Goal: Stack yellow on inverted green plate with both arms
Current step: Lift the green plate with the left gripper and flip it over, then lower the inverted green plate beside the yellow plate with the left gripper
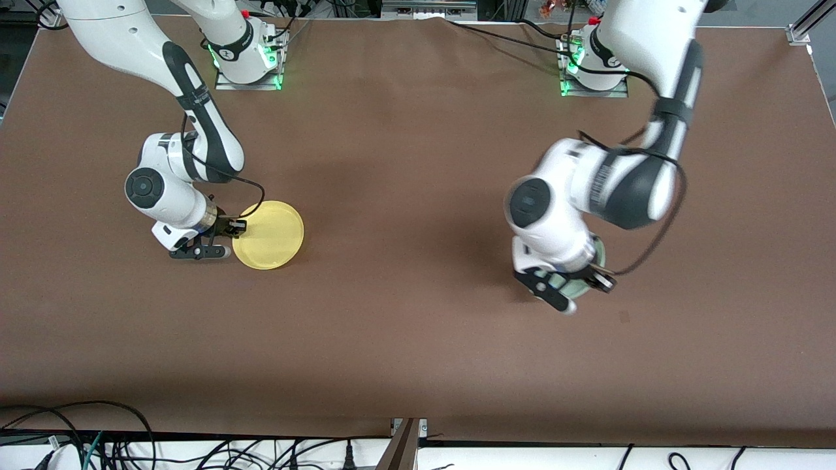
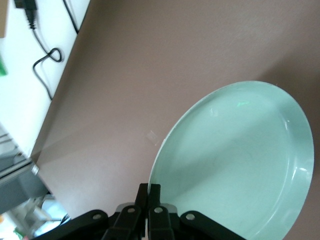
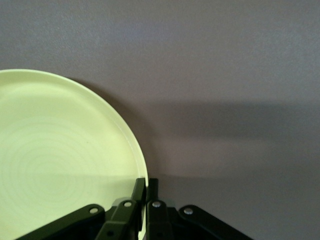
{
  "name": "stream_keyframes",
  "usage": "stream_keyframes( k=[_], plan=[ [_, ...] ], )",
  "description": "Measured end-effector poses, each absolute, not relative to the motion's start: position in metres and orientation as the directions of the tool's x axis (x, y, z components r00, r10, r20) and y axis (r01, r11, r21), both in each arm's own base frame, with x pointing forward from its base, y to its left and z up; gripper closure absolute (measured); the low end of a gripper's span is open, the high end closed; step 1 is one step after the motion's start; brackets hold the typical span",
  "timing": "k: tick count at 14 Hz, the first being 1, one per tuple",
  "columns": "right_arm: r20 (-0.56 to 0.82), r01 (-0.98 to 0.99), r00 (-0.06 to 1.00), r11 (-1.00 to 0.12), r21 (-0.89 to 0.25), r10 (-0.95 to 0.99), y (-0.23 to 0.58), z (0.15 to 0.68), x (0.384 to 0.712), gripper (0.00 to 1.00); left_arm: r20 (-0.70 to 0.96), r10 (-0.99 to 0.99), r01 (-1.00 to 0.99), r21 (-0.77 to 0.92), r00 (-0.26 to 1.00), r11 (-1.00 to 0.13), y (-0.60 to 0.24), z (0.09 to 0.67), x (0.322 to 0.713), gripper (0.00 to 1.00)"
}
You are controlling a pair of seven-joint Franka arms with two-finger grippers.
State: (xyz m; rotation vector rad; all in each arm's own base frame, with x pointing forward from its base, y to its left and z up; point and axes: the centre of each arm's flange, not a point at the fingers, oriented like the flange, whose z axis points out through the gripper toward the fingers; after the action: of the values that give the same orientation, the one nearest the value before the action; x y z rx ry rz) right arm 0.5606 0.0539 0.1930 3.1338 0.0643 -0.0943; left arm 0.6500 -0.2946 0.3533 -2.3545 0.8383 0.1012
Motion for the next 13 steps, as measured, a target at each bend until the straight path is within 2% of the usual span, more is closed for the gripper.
stream_keyframes(
  k=[4, 7, 11, 13],
  plan=[
    [-0.055, 0.027, 0.998, -1.0, 0.001, 0.027, 0.062, 0.211, 0.578, 0.97, -0.198, -0.476, -0.462, -0.704, 0.857, -0.539, -0.4, 0.321, 0.581, 0.97],
    [-0.031, 0.007, 1.0, -1.0, -0.02, 0.008, 0.076, 0.233, 0.596, 0.97, -0.131, -0.471, -0.391, -0.763, 0.872, -0.514, -0.454, 0.297, 0.536, 0.97],
    [-0.002, -0.049, 0.999, -0.997, -0.059, -0.049, 0.085, 0.247, 0.609, 0.97, -0.082, -0.479, -0.348, -0.794, 0.874, -0.498, -0.495, 0.262, 0.493, 0.97],
    [-0.003, -0.081, 0.997, -0.993, -0.087, -0.081, 0.085, 0.249, 0.61, 0.97, -0.057, -0.478, -0.303, -0.837, 0.877, -0.456, -0.503, 0.25, 0.48, 0.97]
  ],
)
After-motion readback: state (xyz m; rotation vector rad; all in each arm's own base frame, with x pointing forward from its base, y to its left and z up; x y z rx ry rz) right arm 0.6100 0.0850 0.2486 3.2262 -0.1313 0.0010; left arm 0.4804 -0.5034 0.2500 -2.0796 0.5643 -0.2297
